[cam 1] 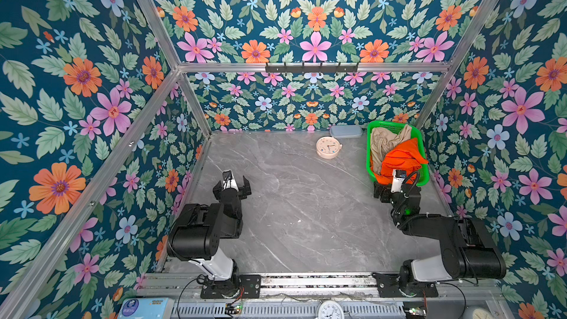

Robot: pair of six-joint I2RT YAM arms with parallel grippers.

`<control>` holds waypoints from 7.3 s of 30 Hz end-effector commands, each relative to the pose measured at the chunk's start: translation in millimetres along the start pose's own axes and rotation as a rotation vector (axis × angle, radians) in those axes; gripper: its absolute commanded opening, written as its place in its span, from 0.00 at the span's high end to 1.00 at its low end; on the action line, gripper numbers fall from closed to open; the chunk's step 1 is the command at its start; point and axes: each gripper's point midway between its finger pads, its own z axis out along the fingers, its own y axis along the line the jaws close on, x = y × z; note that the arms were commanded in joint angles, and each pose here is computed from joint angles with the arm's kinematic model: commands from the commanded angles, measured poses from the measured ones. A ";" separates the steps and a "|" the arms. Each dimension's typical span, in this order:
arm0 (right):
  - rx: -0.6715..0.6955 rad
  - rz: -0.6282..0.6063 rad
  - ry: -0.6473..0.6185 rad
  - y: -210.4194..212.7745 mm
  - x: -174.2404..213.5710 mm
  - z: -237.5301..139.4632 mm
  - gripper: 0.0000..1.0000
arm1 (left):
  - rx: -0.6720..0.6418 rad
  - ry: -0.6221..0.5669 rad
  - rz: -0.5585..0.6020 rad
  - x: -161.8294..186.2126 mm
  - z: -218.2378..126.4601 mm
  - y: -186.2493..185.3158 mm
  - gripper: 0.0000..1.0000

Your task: Fold and stack the shorts

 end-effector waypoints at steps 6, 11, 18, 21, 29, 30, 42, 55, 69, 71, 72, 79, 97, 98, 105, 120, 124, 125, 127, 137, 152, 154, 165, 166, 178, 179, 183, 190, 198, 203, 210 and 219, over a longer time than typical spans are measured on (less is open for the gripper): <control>-0.006 -0.010 -0.040 1.5 -10.9 0.3 0.01 | 0.000 -0.027 -0.009 -7.1 0.7 0.1 0.00; -0.006 -0.011 -0.040 1.5 -10.9 0.4 0.01 | 0.000 -0.026 -0.009 -6.9 0.5 0.2 0.00; -0.003 -0.007 -0.055 1.8 -21.6 -2.5 0.01 | -0.024 -0.056 -0.025 -16.8 -4.5 5.6 0.00; 0.007 0.024 0.010 3.5 -40.4 -15.4 0.01 | -0.008 -0.042 -0.015 -28.8 -7.9 3.5 0.00; -0.025 0.208 0.091 21.0 -94.5 -81.5 0.01 | 0.219 0.018 -0.117 -94.0 -18.4 -35.2 0.07; -0.025 0.240 0.090 22.1 -100.7 -87.4 0.01 | 0.262 0.017 -0.127 -101.4 -20.9 -42.2 0.08; 0.260 0.403 0.472 -26.5 -115.3 -60.9 0.01 | 0.414 0.078 -0.261 -120.7 -17.7 -74.1 0.11; 0.425 0.321 0.706 -73.8 -90.6 56.7 0.01 | 0.420 0.157 -0.281 -94.7 7.2 -85.2 0.12; 0.257 0.355 0.504 -55.4 -168.3 60.3 1.00 | 0.430 0.149 -0.309 -101.9 0.4 -85.2 0.13; 0.234 0.339 0.421 -50.2 -200.3 42.4 1.00 | 0.429 0.136 -0.307 -106.8 -1.5 -84.2 0.13; 0.225 0.333 0.379 -47.6 -217.1 32.9 1.00 | 0.430 0.134 -0.308 -107.8 -2.5 -83.9 0.12; 0.076 0.301 0.138 -18.4 -302.3 -12.2 1.00 | 0.454 0.098 -0.312 -122.7 -10.0 -85.0 0.13; -0.140 0.220 -0.375 54.7 -466.0 -153.7 1.00 | 0.598 -0.057 -0.290 -178.3 -45.0 -95.7 0.13; -0.164 0.213 -0.388 62.0 -472.2 -160.1 1.00 | 0.608 -0.065 -0.290 -181.3 -47.4 -96.3 0.12; -0.421 0.128 -0.456 129.9 -493.0 -221.8 1.00 | 0.683 -0.137 -0.261 -201.1 -67.1 -101.9 0.13; -0.931 0.024 -0.196 250.4 -415.0 -269.3 1.00 | 0.993 -0.213 -0.119 -209.2 -122.8 -137.4 0.13; -0.993 -0.016 -0.082 279.3 -379.5 -263.1 1.00 | 0.933 -0.180 -0.126 -203.0 -117.5 -131.0 0.13; -1.011 -0.019 -0.053 286.7 -370.4 -262.1 1.00 | 0.923 -0.178 -0.122 -202.0 -117.7 -129.8 0.14; -1.034 -0.027 -0.003 297.6 -355.2 -262.3 1.00 | 0.913 -0.175 -0.121 -200.2 -118.7 -128.0 0.13; -0.994 0.121 0.281 342.4 -272.9 -180.0 1.00 | 0.891 -0.119 -0.177 -185.6 -113.6 -128.6 0.14; -0.855 0.084 0.561 431.9 -177.9 -8.5 0.34 | 0.768 0.056 -0.283 -152.8 -98.3 -117.2 0.15; -0.798 0.051 0.536 419.3 -183.3 -11.8 0.33 | 0.812 0.100 -0.311 -142.0 -104.5 -126.3 0.16; -0.544 0.149 0.540 299.6 -117.9 -84.0 0.31 | 0.963 0.609 -0.233 -40.5 -178.2 -213.9 0.13; -0.509 0.164 0.551 287.5 -106.0 -88.6 0.31 | 0.971 0.645 -0.234 -33.7 -183.6 -217.7 0.13; -0.280 0.166 0.742 207.2 22.6 -110.1 0.24 | 1.076 0.918 -0.122 10.0 -241.7 -240.6 0.12; -0.248 0.166 0.738 202.4 27.4 -105.6 0.24 | 1.056 0.939 -0.104 16.3 -242.9 -239.4 0.12; -0.127 0.140 0.711 183.0 38.3 -90.9 0.23 | 0.991 0.994 -0.041 37.9 -246.7 -233.5 0.12; -0.136 0.103 0.689 186.1 50.3 -59.9 0.22 | 0.900 0.999 -0.031 51.0 -241.3 -226.7 0.31; -0.257 0.071 0.594 210.0 28.4 -34.1 0.80 | 0.845 0.865 -0.078 25.0 -232.3 -212.6 0.72; -0.299 -0.003 0.478 213.5 -42.3 -60.7 0.97 | 0.816 0.759 -0.076 -9.0 -231.0 -198.0 0.84; -0.415 -0.073 0.317 217.1 -142.4 -130.3 1.00 | 0.817 0.687 -0.054 -48.1 -237.6 -185.5 0.98; -0.631 -0.059 0.309 253.3 -192.9 -183.0 1.00 | 1.028 0.601 -0.048 -54.4 -252.0 -212.0 0.44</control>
